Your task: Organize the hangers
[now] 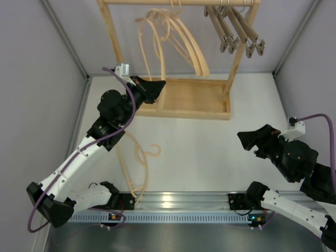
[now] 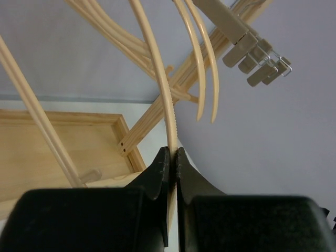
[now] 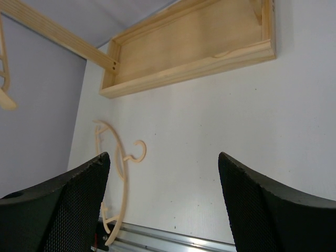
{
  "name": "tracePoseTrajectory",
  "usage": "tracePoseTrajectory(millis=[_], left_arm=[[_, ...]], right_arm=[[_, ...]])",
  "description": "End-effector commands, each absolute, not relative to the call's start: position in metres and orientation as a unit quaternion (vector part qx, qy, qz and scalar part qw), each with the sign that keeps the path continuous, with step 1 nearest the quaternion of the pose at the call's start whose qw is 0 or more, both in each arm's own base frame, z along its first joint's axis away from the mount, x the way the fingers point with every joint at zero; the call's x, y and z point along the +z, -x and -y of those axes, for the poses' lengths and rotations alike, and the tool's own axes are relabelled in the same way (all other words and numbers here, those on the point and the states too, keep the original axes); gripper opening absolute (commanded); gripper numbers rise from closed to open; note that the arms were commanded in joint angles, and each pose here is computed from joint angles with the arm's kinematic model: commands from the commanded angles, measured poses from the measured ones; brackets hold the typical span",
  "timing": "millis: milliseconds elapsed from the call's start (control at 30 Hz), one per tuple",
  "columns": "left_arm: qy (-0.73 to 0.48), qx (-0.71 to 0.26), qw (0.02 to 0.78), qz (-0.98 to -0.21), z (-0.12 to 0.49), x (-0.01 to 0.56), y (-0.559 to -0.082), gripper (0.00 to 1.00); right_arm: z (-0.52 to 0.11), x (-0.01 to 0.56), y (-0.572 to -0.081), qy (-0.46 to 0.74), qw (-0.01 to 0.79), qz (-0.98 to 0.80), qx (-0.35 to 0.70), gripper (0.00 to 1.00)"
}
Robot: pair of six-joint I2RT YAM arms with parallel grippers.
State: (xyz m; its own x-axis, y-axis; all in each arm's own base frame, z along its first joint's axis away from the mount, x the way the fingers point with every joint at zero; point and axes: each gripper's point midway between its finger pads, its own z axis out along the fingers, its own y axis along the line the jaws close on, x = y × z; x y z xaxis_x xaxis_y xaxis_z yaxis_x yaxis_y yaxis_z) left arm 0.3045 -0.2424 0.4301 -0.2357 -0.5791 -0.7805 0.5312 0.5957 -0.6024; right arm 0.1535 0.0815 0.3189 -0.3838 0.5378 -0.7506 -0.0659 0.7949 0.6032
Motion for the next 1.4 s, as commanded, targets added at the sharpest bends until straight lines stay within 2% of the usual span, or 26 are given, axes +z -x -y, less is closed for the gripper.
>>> tracePoseTrajectory(millis=[0, 400, 533, 900, 1367], left_arm=[[0.022, -0.459, 0.674, -0.578, 0.235, 0.490, -0.310, 0.00], [0.035, -0.455, 0.697, -0.553, 0.233, 0.530, -0.340, 0.00], [0.047, -0.454, 0.689, -0.563, 0.229, 0.524, -0.367, 0.00], [0.034, -0.485, 0.655, -0.578, 0.243, 0.516, -0.398, 0.00], [0.049, -0.496, 0.639, -0.586, 0.244, 0.496, -0.402, 0.00]], right_arm=[[-0.082, 0.337, -0.153, -0.144, 0.544, -0.773, 0.294, 0.81], [-0.082, 0.340, -0.153, -0.140, 0.546, -0.772, 0.293, 0.81], [-0.080, 0.340, -0.152, -0.141, 0.547, -0.772, 0.292, 0.81], [-0.077, 0.345, -0.149, -0.141, 0.548, -0.771, 0.294, 0.81], [-0.070, 0.345, -0.145, -0.146, 0.549, -0.768, 0.294, 0.81]])
